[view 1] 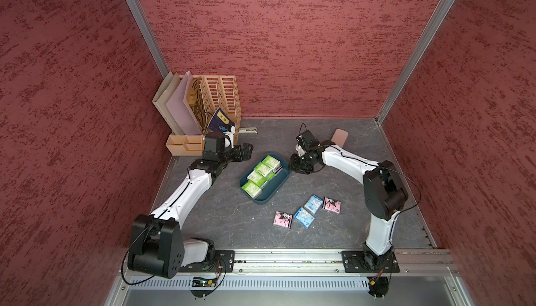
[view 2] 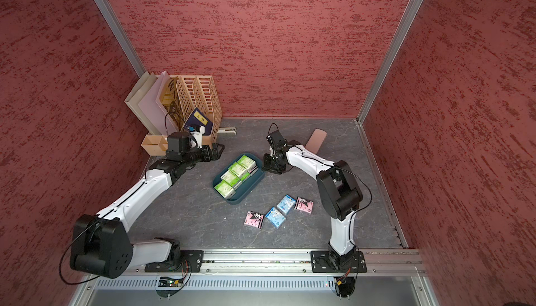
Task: Put the pocket tissues into the storage box
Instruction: Adjust the storage box at the center of the board.
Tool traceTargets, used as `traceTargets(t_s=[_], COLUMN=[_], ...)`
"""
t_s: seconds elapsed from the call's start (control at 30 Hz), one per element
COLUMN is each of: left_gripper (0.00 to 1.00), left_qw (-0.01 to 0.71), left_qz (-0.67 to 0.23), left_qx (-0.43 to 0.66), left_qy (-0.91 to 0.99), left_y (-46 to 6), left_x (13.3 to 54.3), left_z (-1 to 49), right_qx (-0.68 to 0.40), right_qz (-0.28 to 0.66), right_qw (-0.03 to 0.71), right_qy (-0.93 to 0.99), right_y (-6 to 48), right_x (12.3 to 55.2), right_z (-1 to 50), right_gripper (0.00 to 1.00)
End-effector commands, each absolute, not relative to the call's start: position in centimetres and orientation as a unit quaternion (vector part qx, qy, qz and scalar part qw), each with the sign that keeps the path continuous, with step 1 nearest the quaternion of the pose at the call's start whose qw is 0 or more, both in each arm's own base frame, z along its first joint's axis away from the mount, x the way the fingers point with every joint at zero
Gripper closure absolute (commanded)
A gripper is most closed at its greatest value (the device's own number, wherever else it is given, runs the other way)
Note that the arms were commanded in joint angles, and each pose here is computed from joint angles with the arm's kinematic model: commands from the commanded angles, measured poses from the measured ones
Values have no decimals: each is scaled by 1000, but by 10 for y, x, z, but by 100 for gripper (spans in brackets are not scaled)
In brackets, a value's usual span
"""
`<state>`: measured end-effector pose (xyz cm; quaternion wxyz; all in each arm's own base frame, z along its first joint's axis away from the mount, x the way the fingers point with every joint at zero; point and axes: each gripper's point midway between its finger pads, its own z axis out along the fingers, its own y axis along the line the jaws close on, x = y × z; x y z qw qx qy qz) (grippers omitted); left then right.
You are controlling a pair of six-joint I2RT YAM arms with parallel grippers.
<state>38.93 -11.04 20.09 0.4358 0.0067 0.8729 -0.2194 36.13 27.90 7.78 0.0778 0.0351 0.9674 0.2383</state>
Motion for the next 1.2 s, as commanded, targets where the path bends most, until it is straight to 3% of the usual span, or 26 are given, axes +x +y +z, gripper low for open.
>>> traceTargets(t_s=[0.0,0.43,0.83,1.17], left_gripper=[0,0,0,0], left_qw=[437,438,442,437], left_qz=[-213,-211,-213,-224], left_qx=[5,-8,-17,-19], left_qy=[874,874,871,871], left_y=[-104,-91,-84,-86], left_x=[387,383,379,378], left_z=[197,193,196,197], right_qx=[44,0,-197,-315], right_qz=[229,185,214,236], right_qw=[81,103,102,69], right_qy=[969,977,951,917], right_y=[285,289,301,308], right_x=[368,401,446,438], right_z=[72,76,88,82], right_gripper=[62,100,100,99])
